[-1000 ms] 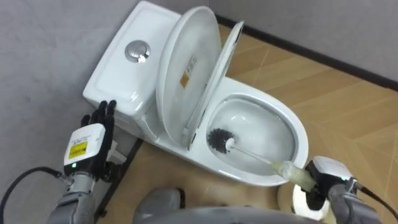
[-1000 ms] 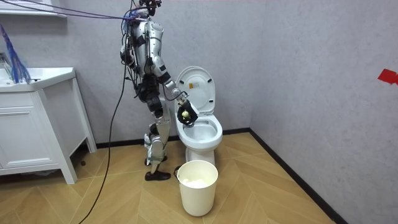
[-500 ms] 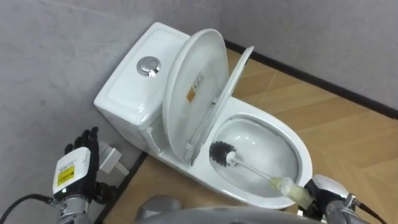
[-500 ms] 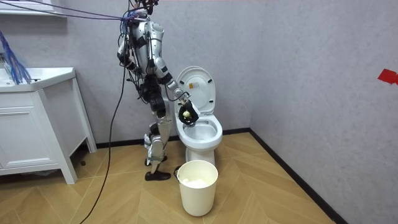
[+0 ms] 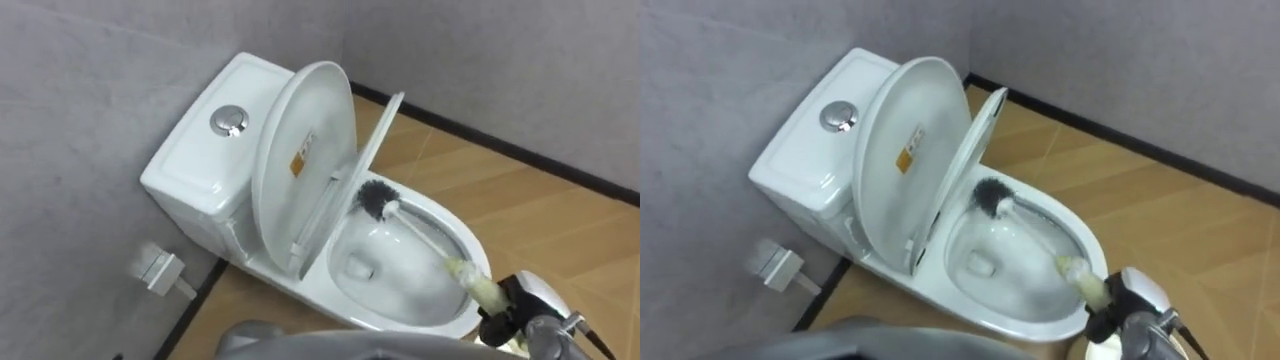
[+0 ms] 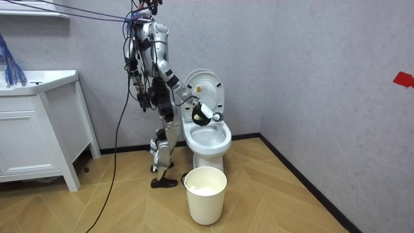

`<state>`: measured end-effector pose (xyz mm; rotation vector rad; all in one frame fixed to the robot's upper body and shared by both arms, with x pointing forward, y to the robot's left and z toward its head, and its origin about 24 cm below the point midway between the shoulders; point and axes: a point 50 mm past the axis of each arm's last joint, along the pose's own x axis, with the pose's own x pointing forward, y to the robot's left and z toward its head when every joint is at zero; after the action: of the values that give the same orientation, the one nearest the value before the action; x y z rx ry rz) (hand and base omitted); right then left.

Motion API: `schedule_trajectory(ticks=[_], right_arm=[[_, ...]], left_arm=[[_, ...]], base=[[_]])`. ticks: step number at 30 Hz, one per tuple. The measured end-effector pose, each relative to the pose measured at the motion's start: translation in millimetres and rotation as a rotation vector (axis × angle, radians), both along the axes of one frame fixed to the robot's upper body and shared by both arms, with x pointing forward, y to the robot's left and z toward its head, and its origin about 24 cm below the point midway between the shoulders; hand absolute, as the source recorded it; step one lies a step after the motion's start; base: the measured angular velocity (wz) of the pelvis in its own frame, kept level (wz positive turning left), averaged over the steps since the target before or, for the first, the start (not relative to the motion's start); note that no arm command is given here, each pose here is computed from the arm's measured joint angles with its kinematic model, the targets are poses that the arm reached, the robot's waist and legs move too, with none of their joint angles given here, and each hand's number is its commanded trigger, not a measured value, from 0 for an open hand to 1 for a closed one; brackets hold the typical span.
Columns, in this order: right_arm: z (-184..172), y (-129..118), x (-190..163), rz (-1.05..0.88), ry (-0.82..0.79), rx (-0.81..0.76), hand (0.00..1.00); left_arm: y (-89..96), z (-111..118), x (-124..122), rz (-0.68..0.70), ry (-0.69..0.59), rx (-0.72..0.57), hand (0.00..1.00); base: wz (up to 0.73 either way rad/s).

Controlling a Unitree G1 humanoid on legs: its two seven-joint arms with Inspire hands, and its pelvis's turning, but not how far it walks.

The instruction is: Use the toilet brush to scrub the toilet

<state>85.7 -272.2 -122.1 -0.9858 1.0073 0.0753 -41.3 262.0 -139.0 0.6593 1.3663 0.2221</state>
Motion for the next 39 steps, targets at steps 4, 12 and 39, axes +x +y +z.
schedule_trajectory(ticks=[4,12,39], right_arm=[[-0.5,2.6,-10.3,-0.037,-0.054,-0.053,1.0],[-0.5,12.7,-20.4,-0.131,-0.164,-0.053,1.0],[-39.5,22.5,-109.5,-0.733,0.186,0.116,0.0]], left_arm=[[-3.7,-6.7,13.9,0.09,-0.041,-0.03,0.0],[-8.1,-14.1,30.3,0.123,-0.053,-0.06,0.0],[-14.7,-19.8,27.4,0.122,0.029,-0.122,0.0]], base=[[-0.32],[-0.51],[-0.08]])
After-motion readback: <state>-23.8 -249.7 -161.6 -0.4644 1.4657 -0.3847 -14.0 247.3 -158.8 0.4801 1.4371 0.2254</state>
